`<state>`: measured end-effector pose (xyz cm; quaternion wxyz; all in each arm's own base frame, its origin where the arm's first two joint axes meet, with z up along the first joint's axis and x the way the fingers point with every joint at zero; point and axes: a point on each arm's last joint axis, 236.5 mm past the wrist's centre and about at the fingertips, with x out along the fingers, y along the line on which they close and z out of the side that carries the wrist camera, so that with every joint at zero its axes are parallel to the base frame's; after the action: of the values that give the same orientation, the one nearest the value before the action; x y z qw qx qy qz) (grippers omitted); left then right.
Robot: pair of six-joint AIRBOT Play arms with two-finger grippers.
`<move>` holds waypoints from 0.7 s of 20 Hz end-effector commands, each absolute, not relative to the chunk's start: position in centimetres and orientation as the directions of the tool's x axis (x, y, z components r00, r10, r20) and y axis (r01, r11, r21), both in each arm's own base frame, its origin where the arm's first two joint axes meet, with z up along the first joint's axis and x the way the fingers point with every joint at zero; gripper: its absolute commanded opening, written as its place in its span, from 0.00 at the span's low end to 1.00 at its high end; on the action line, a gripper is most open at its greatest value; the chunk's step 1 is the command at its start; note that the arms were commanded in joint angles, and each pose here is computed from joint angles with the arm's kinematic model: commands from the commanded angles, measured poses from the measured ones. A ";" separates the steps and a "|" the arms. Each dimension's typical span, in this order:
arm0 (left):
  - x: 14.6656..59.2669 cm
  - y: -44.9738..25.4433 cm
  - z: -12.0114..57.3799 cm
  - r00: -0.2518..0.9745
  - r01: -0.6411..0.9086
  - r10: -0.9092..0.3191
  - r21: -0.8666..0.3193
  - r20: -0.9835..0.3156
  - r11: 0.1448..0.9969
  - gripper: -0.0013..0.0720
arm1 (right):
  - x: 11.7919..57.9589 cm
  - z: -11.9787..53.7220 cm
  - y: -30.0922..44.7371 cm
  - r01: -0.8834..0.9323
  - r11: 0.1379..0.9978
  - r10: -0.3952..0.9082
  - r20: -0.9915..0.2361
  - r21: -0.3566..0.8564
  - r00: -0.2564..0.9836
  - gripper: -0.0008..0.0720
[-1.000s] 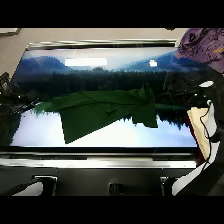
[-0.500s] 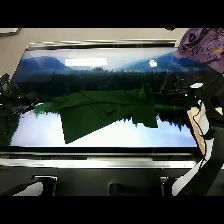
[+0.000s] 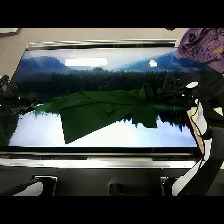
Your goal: Fold the clothes and pants, and hang the long-sleeved shirts on hangers.
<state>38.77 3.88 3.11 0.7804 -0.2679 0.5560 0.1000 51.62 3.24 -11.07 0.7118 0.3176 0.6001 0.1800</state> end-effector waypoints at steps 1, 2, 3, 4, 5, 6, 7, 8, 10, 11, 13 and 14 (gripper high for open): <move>36.5 4.0 2.2 0.314 -0.442 -0.151 -0.286 -0.937 0.850 0.71 | 51.7 -8.5 2.6 0.113 0.760 0.605 -0.760 0.641 0.239 0.05; 35.2 4.0 1.5 0.299 -0.460 -0.155 -0.285 -0.941 0.841 0.71 | 51.5 -7.7 2.3 0.110 0.772 0.590 -0.771 0.626 0.240 0.05; 33.7 3.9 0.5 0.281 -0.478 -0.164 -0.286 -0.946 0.830 0.71 | 51.4 -6.8 2.1 0.108 0.782 0.578 -0.779 0.614 0.244 0.05; 32.1 3.6 -0.7 0.265 -0.503 -0.181 -0.296 -0.947 0.812 0.71 | 51.3 -6.0 1.8 0.111 0.791 0.564 -0.787 0.602 0.250 0.05; 30.7 3.1 -1.7 0.259 -0.528 -0.204 -0.315 -0.944 0.788 0.71 | 51.2 -5.3 1.7 0.109 0.795 0.558 -0.790 0.596 0.253 0.05; 29.3 2.3 -2.9 0.257 -0.557 -0.241 -0.347 -0.936 0.754 0.71 | 50.9 -4.6 1.7 0.113 0.797 0.555 -0.793 0.593 0.251 0.05; 28.2 1.2 -3.8 0.257 -0.582 -0.280 -0.380 -0.925 0.719 0.71 | 50.6 -4.1 1.7 0.114 0.798 0.554 -0.796 0.591 0.245 0.05; 27.1 0.0 -4.9 0.251 -0.594 -0.320 -0.406 -0.914 0.694 0.71 | 50.1 -3.5 1.9 0.113 0.797 0.559 -0.796 0.593 0.232 0.05; 25.4 -2.4 -6.7 0.233 -0.605 -0.402 -0.455 -0.886 0.653 0.71 | 49.4 -2.8 2.0 0.117 0.799 0.560 -0.800 0.590 0.214 0.05; 24.8 -3.6 -7.3 0.227 -0.611 -0.443 -0.481 -0.867 0.629 0.71 | 49.0 -2.5 2.1 0.125 0.798 0.561 -0.802 0.590 0.204 0.05; 24.3 -5.1 -8.1 0.241 -0.613 -0.496 -0.528 -0.834 0.588 0.71 | 48.6 -2.2 2.1 0.134 0.798 0.560 -0.806 0.587 0.191 0.05; 24.4 -5.6 -8.3 0.258 -0.612 -0.514 -0.550 -0.818 0.569 0.71 | 48.3 -2.2 2.2 0.137 0.797 0.563 -0.806 0.588 0.182 0.05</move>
<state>24.99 -3.20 -7.41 0.6613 -0.4145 0.6218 0.0649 49.29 2.00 -2.81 0.7263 0.2797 0.6094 0.1511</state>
